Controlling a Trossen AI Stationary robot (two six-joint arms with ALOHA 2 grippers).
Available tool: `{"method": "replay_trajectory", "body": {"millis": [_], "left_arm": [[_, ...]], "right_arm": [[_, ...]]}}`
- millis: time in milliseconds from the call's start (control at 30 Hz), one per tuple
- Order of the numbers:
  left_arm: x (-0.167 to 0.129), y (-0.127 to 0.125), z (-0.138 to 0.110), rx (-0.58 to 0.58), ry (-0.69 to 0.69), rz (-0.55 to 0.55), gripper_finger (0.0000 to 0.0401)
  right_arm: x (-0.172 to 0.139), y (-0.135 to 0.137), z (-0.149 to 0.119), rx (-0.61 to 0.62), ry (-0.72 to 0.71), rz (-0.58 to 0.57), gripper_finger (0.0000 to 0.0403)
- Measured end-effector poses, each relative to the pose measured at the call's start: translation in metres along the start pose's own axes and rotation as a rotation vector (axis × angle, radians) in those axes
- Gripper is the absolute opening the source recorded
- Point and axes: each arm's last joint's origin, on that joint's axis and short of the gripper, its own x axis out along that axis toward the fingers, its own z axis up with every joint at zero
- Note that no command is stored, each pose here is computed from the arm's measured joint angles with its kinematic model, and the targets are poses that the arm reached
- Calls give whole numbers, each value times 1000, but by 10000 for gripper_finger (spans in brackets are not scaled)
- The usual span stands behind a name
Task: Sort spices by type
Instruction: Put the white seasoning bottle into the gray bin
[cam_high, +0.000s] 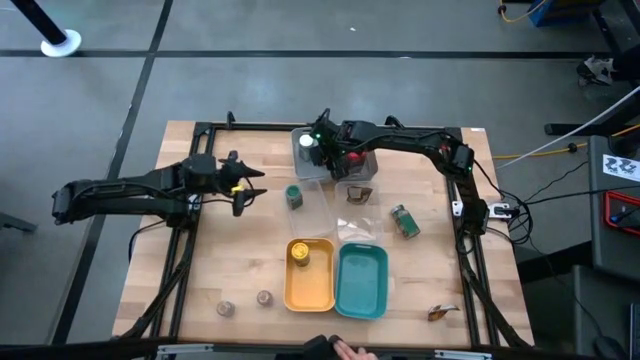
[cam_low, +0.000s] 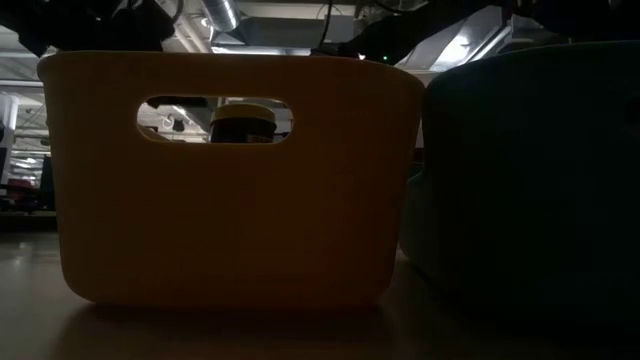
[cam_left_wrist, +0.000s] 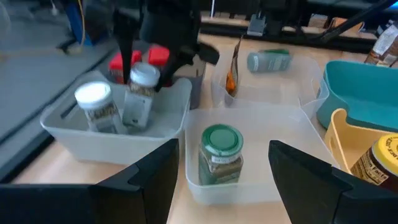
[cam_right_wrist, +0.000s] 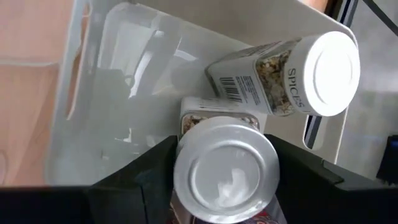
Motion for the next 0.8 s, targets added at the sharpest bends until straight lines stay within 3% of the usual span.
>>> {"method": "replay_trajectory", "body": {"millis": [467,800], "left_arm": [[-25,-3,-31,39,-225,-30,233],[-22,-3,-63,38,-309,-29,233]], "right_arm": [[0,-1,1,1,-17,0,232],[0,-1,1,0,-16,0,232]]}}
